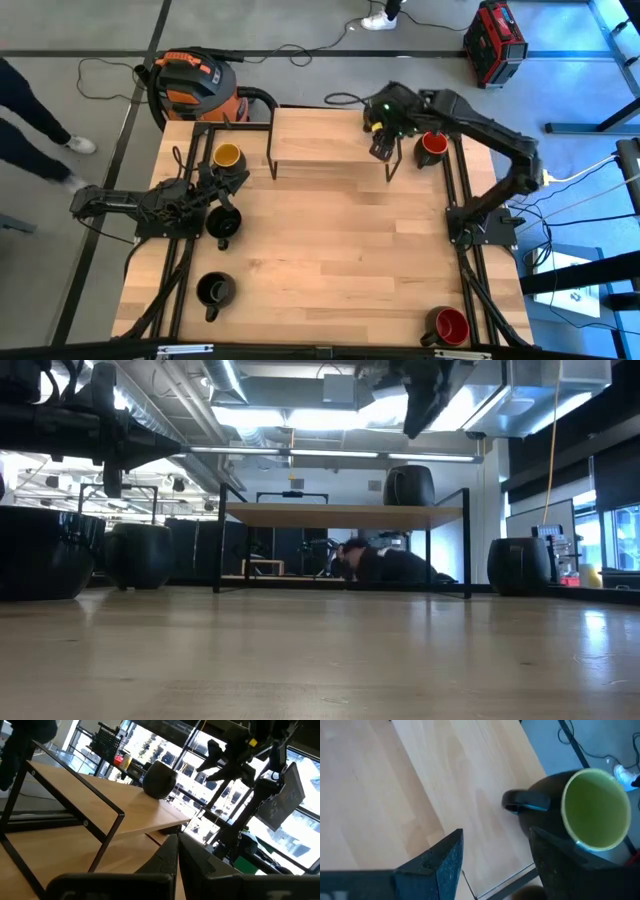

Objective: Place coffee mugs
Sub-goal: Put the yellow mug on the shelf

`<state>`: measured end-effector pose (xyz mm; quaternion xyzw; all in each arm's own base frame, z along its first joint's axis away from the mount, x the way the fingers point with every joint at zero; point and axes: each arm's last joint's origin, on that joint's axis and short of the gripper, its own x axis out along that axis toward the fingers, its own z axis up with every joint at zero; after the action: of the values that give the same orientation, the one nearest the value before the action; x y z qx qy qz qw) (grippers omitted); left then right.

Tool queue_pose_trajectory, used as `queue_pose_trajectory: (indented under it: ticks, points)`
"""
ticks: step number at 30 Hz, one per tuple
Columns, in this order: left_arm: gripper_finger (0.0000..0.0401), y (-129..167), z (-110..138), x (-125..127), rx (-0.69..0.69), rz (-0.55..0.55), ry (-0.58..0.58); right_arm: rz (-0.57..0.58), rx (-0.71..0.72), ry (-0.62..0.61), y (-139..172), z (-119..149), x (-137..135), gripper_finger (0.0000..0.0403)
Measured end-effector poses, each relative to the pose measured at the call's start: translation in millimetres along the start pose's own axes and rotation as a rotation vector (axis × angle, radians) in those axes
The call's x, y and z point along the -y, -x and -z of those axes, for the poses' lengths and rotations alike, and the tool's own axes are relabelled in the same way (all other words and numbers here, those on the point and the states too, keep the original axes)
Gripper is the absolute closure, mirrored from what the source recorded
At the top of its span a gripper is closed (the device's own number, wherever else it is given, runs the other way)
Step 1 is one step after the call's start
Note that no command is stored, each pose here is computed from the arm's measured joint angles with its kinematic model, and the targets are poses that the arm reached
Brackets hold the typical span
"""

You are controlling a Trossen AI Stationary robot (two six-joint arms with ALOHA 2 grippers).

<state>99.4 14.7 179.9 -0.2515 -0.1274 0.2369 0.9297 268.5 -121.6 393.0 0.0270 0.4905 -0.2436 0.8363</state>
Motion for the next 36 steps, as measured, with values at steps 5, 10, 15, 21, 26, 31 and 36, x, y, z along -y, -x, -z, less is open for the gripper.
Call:
queue_pose_trajectory:
  ticks: [5,10,15,21,26,31,36]
  points:
    - [0.0394,0,0,0,-0.001,0.001,-0.004,0.054,0.019,-0.041,-18,8,-3,0.0189]
    - [0.0394,0,0,0,-0.001,0.001,-0.003,0.063,0.078,-0.066,-40,-7,-6,0.0189]
    - [0.0394,0,0,0,-0.001,0.001,-0.003,0.088,0.066,-0.065,-66,-16,-9,0.0189]
    - [0.0394,0,0,0,-0.001,0.001,0.004,0.148,0.028,-0.048,-90,-20,-12,0.0189]
    - [0.0394,0,0,0,-0.001,0.001,0.005,0.181,0.027,-0.036,-99,-23,-13,0.0189]
    - [0.0394,0,0,0,-0.001,0.001,0.006,0.247,-0.018,-0.023,-100,-19,-11,0.0189]
    - [0.0394,0,0,0,-0.001,0.001,0.006,0.245,-0.079,0.002,-97,-13,-13,0.0189]
